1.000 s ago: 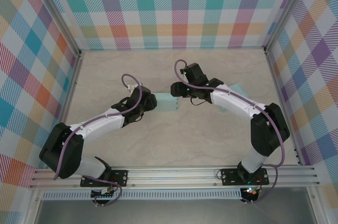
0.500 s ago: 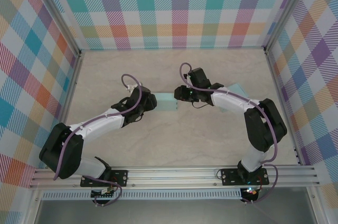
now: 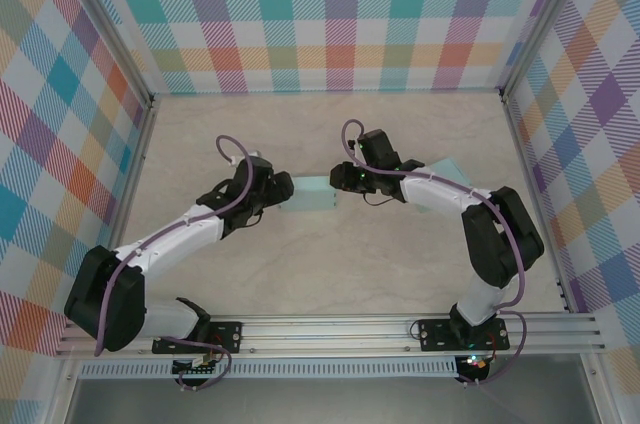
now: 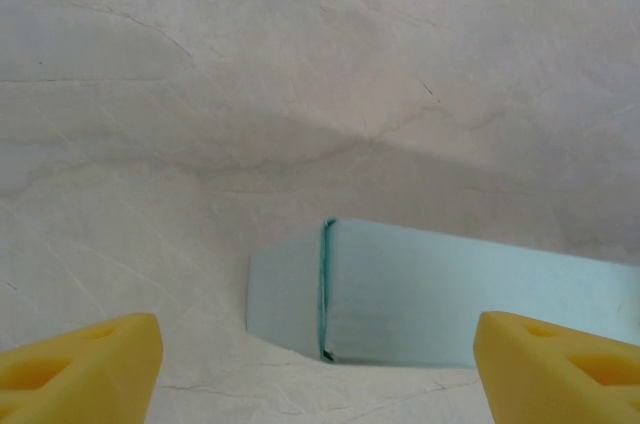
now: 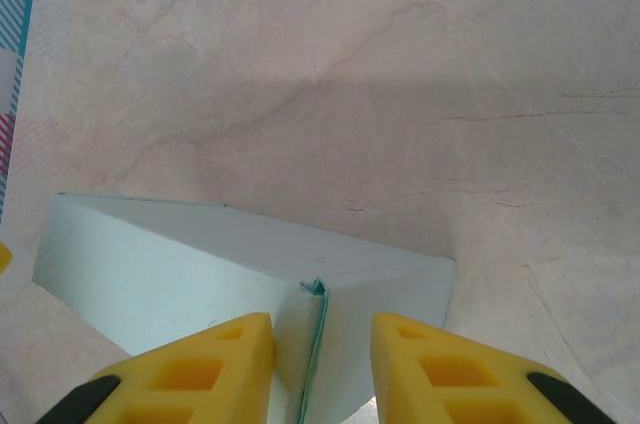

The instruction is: Fold the paper box

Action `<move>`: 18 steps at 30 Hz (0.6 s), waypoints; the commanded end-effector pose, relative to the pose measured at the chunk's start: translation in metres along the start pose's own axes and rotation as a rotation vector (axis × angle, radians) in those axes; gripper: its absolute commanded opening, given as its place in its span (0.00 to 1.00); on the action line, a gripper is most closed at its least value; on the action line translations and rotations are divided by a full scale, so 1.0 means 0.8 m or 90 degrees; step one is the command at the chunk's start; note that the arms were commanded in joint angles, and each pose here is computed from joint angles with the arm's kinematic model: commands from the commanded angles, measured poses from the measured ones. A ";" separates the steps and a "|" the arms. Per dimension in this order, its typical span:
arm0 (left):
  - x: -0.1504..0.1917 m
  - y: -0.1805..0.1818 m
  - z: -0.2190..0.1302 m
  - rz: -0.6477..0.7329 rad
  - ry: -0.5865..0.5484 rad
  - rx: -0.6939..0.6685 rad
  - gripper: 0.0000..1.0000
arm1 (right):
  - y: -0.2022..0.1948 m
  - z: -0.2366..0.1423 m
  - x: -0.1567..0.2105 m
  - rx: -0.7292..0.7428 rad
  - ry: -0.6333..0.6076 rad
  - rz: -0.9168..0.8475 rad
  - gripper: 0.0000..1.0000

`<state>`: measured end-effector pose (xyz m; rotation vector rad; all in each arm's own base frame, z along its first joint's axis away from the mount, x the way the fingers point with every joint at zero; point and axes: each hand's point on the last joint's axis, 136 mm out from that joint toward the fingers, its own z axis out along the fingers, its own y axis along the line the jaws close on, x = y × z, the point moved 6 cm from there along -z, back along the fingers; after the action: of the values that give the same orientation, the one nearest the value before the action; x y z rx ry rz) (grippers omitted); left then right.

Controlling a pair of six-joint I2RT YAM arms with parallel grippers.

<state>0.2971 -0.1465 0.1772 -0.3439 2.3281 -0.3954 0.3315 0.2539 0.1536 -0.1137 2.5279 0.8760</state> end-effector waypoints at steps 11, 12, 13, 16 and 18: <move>0.016 0.018 0.027 -0.021 0.052 0.004 0.65 | -0.033 0.013 0.038 0.064 0.085 0.027 0.31; 0.018 0.021 0.029 -0.020 0.056 -0.003 0.63 | -0.033 0.012 0.038 0.065 0.084 0.027 0.31; 0.019 0.024 0.031 -0.020 0.058 -0.010 0.60 | -0.033 0.012 0.039 0.066 0.084 0.028 0.31; 0.028 0.034 0.036 -0.021 0.070 -0.026 0.53 | -0.034 0.011 0.039 0.069 0.083 0.026 0.31; 0.034 0.043 0.038 -0.025 0.075 -0.039 0.45 | -0.034 0.011 0.038 0.072 0.083 0.024 0.31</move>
<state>0.3062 -0.1457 0.1556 -0.3679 2.3646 -0.4727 0.3311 0.2542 0.1537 -0.1165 2.5290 0.8809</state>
